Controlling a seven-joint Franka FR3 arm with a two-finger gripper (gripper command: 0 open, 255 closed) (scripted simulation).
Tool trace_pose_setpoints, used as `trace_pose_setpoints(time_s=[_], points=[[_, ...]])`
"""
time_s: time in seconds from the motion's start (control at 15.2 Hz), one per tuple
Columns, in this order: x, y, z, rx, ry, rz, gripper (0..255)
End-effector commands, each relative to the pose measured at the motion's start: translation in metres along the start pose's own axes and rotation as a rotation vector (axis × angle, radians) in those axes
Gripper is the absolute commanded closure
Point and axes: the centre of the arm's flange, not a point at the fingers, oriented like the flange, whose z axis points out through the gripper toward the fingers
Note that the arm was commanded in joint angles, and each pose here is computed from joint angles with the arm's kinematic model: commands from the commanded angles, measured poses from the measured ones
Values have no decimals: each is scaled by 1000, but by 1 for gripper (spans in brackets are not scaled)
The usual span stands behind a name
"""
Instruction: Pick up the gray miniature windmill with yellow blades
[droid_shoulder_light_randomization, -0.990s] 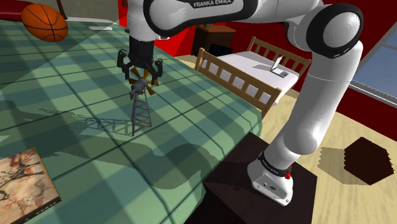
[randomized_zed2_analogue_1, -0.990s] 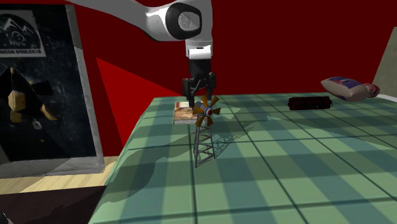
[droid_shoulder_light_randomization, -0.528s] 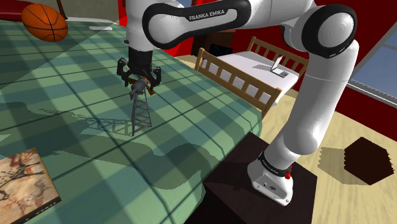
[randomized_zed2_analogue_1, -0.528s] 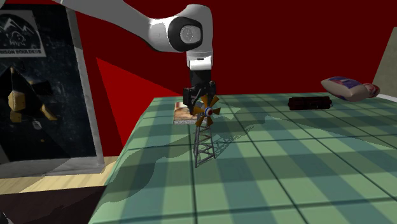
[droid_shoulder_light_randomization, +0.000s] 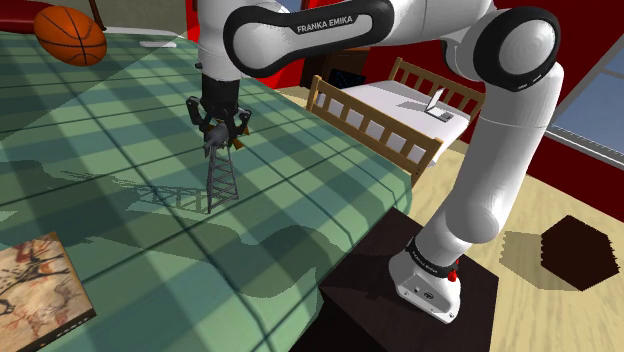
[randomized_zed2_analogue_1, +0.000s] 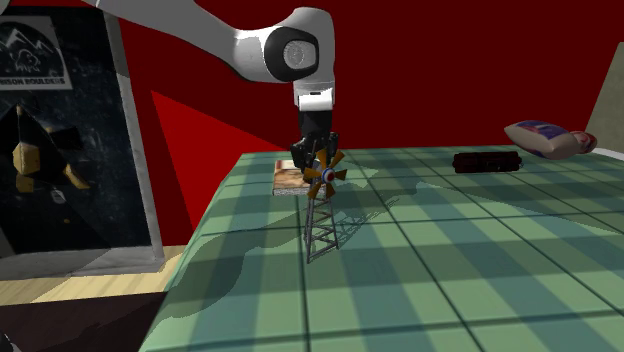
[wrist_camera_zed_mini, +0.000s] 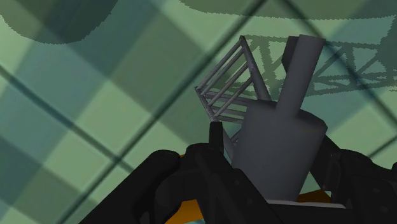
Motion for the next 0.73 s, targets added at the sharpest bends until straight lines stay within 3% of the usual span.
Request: trace_pose_setpoints(time_s=[0.0, 0.66], points=[[0, 0, 1, 0, -1, 0, 255], [1, -1, -46, 0, -1, 0, 255]])
